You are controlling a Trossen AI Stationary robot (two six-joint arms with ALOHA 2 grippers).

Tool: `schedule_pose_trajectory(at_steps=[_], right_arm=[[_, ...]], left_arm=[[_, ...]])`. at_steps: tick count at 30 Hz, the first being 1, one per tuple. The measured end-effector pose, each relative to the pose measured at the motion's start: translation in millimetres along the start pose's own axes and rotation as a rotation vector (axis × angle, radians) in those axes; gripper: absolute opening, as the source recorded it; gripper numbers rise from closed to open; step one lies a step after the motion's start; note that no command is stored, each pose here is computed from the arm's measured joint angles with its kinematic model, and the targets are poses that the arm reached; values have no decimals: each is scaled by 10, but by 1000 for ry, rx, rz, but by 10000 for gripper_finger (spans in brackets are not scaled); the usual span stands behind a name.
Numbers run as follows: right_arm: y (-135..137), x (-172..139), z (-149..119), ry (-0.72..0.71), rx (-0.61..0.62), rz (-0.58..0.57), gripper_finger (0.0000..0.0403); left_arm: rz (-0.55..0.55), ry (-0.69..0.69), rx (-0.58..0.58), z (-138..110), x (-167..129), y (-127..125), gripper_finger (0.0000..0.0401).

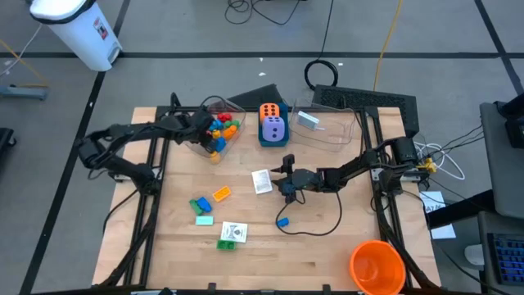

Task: Pick & Place Toys
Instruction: Put the orange game piece into the left transparent bin, then put the yellow game piece into the left transparent bin

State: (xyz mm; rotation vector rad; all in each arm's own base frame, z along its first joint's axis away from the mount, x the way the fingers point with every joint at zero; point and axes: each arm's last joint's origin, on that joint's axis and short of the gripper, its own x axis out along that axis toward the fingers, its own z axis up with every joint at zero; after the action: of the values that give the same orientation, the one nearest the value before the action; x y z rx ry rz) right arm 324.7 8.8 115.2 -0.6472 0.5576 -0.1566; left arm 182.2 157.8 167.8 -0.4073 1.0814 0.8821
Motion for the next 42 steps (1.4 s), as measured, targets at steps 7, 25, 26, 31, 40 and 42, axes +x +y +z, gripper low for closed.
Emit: schedule_pose_trajectory(at_steps=[7,25,26,31,40,42], right_arm=[[0,0,-1,1,0,1,196],[4,0,-6,6,-1,4,196],[4,0,-6,6,-1,4,196],[3,0,-6,6,-1,4,196],[10,0,-16,16,24,10,196],[11,0,-18,18,24,11,196]], left_arm=[[9,16,-14,14,106,22,143],[-30,-61,-40,153,-148,65,283],[-31,-70,-41,179,-211,74,283],[-51,-143,-38,293,-615,100,284],[-107,-418,-19,168,-1393,198,284],[-124,-494,-26,98,-1541,222,285]])
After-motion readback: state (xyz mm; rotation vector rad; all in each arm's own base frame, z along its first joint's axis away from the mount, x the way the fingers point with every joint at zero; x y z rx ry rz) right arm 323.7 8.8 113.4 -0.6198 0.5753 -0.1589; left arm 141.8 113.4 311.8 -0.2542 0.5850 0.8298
